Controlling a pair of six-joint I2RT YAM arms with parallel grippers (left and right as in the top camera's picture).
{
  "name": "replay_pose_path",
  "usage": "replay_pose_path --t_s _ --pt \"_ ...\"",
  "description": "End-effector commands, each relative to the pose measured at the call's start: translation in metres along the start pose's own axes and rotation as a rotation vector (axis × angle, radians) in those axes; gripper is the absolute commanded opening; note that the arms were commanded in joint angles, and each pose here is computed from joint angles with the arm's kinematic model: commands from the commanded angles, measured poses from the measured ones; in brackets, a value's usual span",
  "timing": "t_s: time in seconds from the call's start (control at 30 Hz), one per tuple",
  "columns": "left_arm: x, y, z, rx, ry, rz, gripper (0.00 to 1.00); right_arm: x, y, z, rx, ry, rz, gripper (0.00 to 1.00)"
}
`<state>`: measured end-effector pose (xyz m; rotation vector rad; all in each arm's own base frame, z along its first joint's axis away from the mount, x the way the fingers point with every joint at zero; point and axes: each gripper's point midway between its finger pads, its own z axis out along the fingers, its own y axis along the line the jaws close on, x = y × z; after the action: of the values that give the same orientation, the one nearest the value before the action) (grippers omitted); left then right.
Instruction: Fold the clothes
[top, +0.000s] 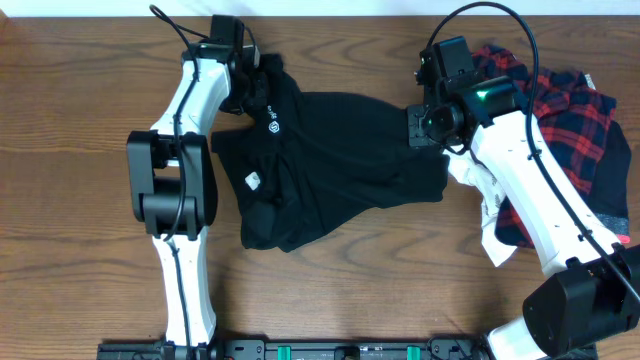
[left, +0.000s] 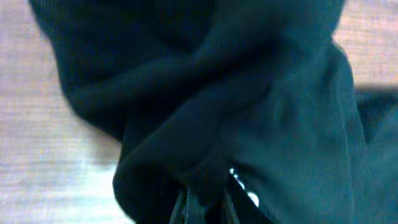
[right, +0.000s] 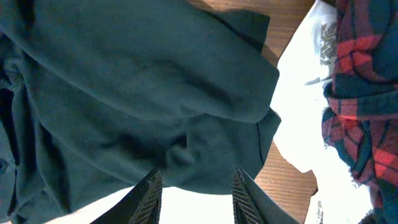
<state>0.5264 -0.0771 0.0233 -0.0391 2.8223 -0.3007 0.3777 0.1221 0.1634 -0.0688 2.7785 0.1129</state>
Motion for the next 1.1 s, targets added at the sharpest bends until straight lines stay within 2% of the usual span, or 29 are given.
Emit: replay_pose_path --t_s 0.0,0.23,0.33,0.43,0.63,0.83,0.9,1.07 --pt "-0.011 0.007 0.006 -0.041 -0.050 0.001 0.19 0.009 0.009 0.005 -0.034 0.041 -0.003 0.35" --pt "-0.044 0.010 0.026 -0.045 -0.190 0.019 0.19 0.017 0.019 0.004 -0.097 0.077 0.006 0.34" --pt "-0.038 0.013 0.039 -0.049 -0.167 0.016 0.19 0.019 0.019 0.004 -0.095 0.086 0.013 0.33" --pt "-0.028 0.016 0.049 -0.054 -0.128 0.011 0.13 0.019 0.019 0.004 -0.095 0.087 0.012 0.33" --pt "-0.017 0.030 0.065 -0.066 -0.091 -0.022 0.13 0.020 0.022 0.004 -0.097 0.089 0.017 0.33" --pt "-0.056 0.066 0.060 -0.064 -0.251 -0.120 0.11 0.026 0.024 0.003 -0.094 0.108 0.012 0.32" --pt "-0.074 0.072 0.054 -0.060 -0.324 -0.118 0.06 0.026 0.026 0.003 -0.096 0.109 0.006 0.32" --pt "-0.106 0.071 0.041 -0.041 -0.461 -0.100 0.06 0.028 0.033 0.003 -0.102 0.107 -0.006 0.32"
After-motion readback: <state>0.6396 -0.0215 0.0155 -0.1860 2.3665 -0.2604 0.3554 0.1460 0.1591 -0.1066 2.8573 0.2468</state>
